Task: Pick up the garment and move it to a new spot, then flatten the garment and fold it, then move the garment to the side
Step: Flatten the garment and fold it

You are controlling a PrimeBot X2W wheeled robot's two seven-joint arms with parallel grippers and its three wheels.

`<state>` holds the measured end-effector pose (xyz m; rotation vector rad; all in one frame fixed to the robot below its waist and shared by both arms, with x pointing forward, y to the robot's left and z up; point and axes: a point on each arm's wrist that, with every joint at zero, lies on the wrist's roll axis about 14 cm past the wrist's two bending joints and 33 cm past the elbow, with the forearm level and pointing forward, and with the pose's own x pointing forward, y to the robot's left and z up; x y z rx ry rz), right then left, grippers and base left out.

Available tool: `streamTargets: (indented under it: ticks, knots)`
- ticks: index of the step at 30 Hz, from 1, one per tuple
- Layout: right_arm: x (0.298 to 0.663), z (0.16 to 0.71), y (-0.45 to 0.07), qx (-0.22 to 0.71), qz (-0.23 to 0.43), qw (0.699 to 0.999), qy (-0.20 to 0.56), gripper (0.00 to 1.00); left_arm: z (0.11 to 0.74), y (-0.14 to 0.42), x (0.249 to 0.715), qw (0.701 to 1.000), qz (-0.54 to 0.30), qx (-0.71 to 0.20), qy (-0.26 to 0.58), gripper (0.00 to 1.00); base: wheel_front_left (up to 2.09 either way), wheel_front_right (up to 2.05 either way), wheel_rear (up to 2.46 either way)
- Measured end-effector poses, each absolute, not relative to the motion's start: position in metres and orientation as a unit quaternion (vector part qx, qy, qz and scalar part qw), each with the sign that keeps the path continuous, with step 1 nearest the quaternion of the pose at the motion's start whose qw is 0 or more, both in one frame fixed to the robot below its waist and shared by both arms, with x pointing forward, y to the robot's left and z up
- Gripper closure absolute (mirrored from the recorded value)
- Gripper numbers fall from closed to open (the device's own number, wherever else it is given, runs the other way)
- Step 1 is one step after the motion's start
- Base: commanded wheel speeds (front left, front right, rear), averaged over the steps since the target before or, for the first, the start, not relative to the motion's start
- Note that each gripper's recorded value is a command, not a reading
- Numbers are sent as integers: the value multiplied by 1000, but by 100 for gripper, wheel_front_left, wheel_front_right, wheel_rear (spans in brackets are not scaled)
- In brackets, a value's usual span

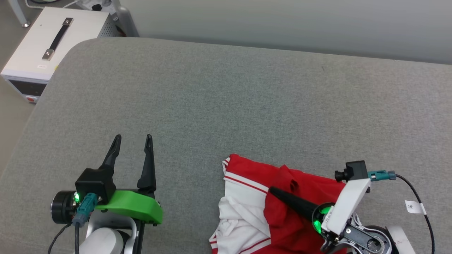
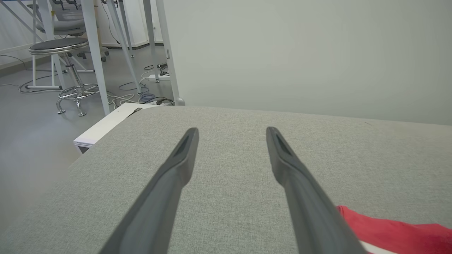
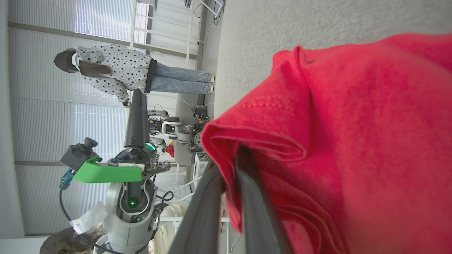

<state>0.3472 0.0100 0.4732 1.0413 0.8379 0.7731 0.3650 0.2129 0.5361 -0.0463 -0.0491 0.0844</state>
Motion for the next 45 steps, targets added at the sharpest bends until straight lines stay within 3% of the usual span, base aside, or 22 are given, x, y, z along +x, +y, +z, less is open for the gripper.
streamTargets:
  ticks: [9, 14, 15, 17, 18, 19, 24, 28, 31, 38, 45]
  knots:
    - [336, 462, 64, 474, 398, 662, 422, 100, 520, 221, 372, 998, 62, -28, -8, 0, 0, 0, 0]
    - [335, 445, 71, 464, 390, 664, 438, 100, 511, 222, 376, 997, 67, -31, 3, 0, 0, 0, 0]
    - [336, 443, 70, 465, 385, 667, 437, 85, 511, 221, 377, 997, 66, -33, 2, 0, 0, 0, 0]
    - [336, 439, 70, 464, 380, 669, 439, 71, 510, 221, 377, 997, 67, -34, 2, 0, 0, 0, 0]
    - [334, 437, 70, 462, 379, 669, 442, 45, 509, 221, 377, 997, 66, -34, 2, 0, 0, 0, 0]
    - [333, 436, 69, 461, 379, 670, 442, 0, 509, 221, 377, 997, 66, -34, 3, 0, 0, 0, 0]
    - [332, 442, 69, 455, 382, 679, 431, 0, 513, 222, 376, 997, 67, -31, -7, 0, 0, 0, 0]
    - [341, 459, 66, 448, 390, 702, 392, 0, 520, 222, 374, 997, 65, -30, -18, 0, 0, 0, 0]
    - [349, 473, 64, 430, 394, 734, 349, 0, 526, 221, 373, 997, 63, -30, -27, 0, 0, 0, 0]
    - [385, 492, 24, 322, 349, 853, 216, 0, 533, 216, 362, 997, 56, -30, -37, 0, 0, 0, 0]
    - [407, 506, -26, 201, 284, 930, 115, 0, 537, 208, 358, 998, 40, -32, -44, 0, 0, 0, 0]
